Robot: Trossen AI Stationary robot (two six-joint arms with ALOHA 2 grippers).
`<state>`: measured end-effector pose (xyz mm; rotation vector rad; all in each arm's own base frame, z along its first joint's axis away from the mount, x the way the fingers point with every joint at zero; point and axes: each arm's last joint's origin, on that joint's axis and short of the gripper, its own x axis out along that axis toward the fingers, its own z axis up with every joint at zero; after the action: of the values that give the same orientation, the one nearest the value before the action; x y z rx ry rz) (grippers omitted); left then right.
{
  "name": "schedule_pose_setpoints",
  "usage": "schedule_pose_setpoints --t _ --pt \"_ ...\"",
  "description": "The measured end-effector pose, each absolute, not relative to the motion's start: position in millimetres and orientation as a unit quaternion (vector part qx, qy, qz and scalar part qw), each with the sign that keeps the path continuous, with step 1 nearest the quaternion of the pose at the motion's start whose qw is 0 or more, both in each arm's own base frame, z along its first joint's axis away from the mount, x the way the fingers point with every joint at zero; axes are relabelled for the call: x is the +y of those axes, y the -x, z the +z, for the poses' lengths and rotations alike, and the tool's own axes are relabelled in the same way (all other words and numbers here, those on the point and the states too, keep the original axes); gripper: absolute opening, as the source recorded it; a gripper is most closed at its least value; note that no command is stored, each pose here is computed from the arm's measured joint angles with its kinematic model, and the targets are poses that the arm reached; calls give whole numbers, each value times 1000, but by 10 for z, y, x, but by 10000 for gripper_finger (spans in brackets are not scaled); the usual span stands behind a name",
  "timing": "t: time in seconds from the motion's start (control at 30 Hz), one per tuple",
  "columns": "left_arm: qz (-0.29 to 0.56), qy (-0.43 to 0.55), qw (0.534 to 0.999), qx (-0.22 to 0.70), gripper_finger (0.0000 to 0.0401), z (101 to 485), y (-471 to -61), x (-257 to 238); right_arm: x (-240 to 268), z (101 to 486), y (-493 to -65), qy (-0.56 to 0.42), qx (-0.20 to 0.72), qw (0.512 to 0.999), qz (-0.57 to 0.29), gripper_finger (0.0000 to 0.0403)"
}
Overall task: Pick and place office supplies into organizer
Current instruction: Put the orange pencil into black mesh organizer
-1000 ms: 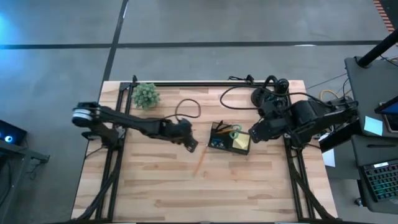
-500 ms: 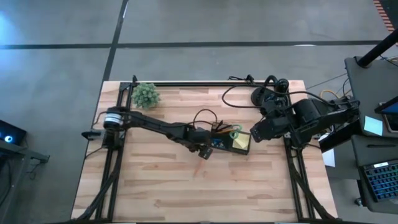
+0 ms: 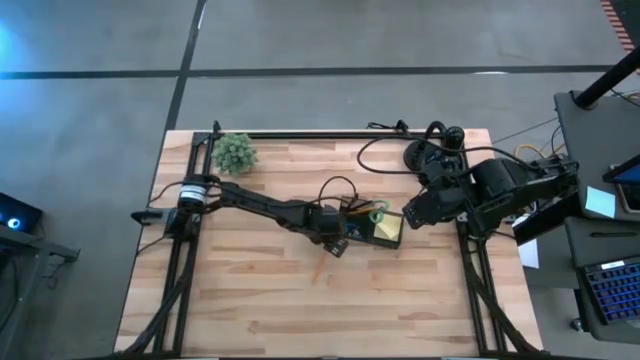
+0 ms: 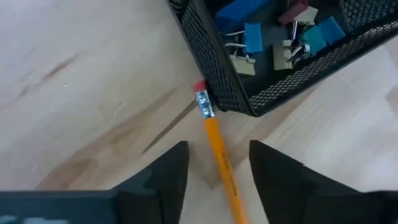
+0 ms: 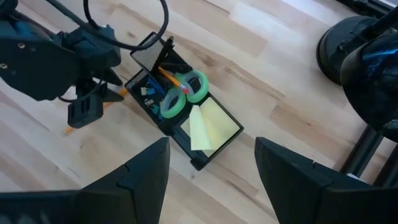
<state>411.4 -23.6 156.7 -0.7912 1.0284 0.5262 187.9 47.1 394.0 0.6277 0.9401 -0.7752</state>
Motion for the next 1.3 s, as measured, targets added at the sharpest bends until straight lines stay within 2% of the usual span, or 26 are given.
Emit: schedule_pose_setpoints --t 0.23,0.37,0.57,0.67,0.9,1.3 --pt "248 325 756 511 93 1453 -4101 -257 471 3939 -1879 -290 434 774 -358 226" --pt "250 327 757 508 73 1484 -4095 -255 471 3939 -1879 -290 434 774 -358 226" --pt "282 266 748 539 70 1630 -4037 -254 469 3940 -1880 -288 431 776 -360 226" --pt "300 247 726 568 70 1596 -3942 -234 469 3936 -1881 -283 432 777 -360 226" --pt "305 284 711 567 70 1573 -3926 -244 467 3924 -1883 -274 434 779 -360 226" --pt "299 248 727 566 67 1538 -3920 -240 470 3864 -1892 -263 444 777 -362 226"
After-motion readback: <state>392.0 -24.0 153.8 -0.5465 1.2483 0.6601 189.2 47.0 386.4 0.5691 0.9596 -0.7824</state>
